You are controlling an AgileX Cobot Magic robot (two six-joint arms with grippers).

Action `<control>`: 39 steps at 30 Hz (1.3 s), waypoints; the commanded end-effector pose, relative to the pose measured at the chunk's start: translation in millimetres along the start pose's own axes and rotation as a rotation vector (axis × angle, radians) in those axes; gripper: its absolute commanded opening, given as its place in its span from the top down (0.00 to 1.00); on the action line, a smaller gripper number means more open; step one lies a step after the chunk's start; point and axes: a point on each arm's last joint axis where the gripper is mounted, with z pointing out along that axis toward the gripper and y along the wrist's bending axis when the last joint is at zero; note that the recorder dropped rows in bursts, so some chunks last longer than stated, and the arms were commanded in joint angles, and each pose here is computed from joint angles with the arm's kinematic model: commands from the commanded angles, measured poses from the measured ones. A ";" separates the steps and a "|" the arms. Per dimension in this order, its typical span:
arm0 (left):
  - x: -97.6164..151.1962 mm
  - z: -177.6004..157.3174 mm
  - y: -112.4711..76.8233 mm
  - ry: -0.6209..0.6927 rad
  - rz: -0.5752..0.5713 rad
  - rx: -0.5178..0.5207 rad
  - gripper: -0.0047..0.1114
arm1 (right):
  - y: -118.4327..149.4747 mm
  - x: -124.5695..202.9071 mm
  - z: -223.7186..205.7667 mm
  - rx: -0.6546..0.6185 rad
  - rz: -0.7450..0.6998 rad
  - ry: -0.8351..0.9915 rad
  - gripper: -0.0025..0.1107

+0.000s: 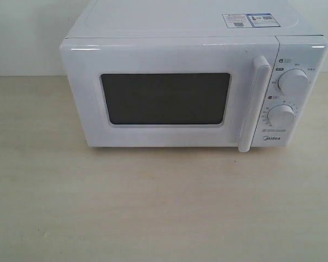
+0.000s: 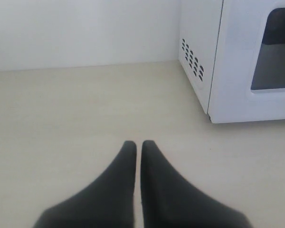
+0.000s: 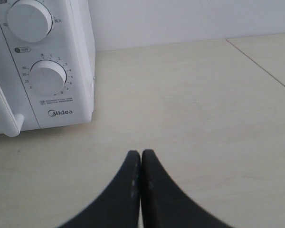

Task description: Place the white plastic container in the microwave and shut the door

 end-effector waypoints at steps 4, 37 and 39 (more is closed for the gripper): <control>0.7 0.1 0.3 -0.003 0.010 -0.005 0.92 | -0.1 -0.9 -0.5 0.003 0.000 -0.011 0.98; 0.7 0.1 0.3 -0.003 0.010 -0.005 0.92 | 0.2 -3.3 -0.5 0.000 -0.001 -0.038 0.98; 0.7 0.1 0.3 -0.003 0.010 -0.005 0.92 | 0.2 -3.3 -0.5 0.000 -0.001 -0.038 0.98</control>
